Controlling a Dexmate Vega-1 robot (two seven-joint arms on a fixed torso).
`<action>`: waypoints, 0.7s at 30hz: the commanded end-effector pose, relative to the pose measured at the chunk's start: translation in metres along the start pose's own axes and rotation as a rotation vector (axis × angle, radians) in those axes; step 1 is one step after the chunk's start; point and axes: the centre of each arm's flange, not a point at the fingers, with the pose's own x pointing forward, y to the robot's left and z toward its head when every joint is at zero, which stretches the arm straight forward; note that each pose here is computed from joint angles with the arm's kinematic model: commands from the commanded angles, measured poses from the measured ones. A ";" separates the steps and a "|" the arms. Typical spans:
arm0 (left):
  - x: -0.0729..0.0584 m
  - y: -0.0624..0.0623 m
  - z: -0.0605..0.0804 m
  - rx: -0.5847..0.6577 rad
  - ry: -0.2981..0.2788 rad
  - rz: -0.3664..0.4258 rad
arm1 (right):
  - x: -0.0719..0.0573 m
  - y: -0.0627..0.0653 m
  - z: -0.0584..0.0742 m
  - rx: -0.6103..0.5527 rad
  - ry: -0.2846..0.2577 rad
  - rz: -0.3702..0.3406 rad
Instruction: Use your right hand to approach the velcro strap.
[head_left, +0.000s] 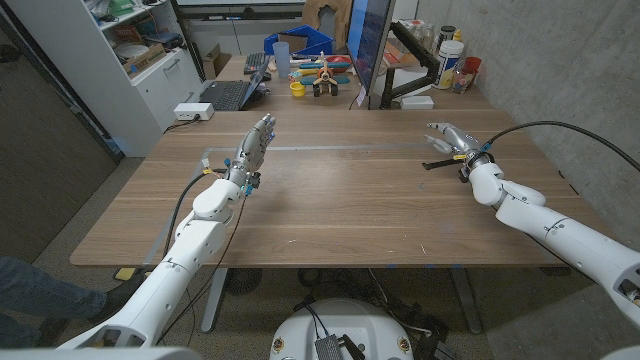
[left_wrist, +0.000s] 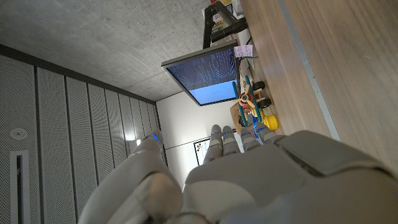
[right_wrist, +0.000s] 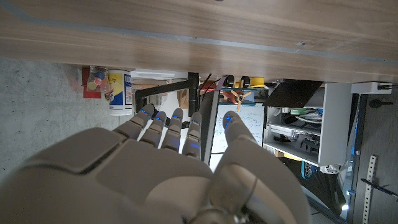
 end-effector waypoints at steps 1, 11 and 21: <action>0.002 -0.002 0.001 0.005 0.003 -0.004 | 0.002 0.006 -0.004 -0.004 0.017 0.015; 0.004 -0.002 -0.002 -0.001 0.012 0.001 | 0.003 0.014 -0.011 0.004 0.035 0.033; 0.007 -0.004 -0.002 -0.001 0.012 0.000 | 0.003 0.016 -0.017 0.007 0.052 0.043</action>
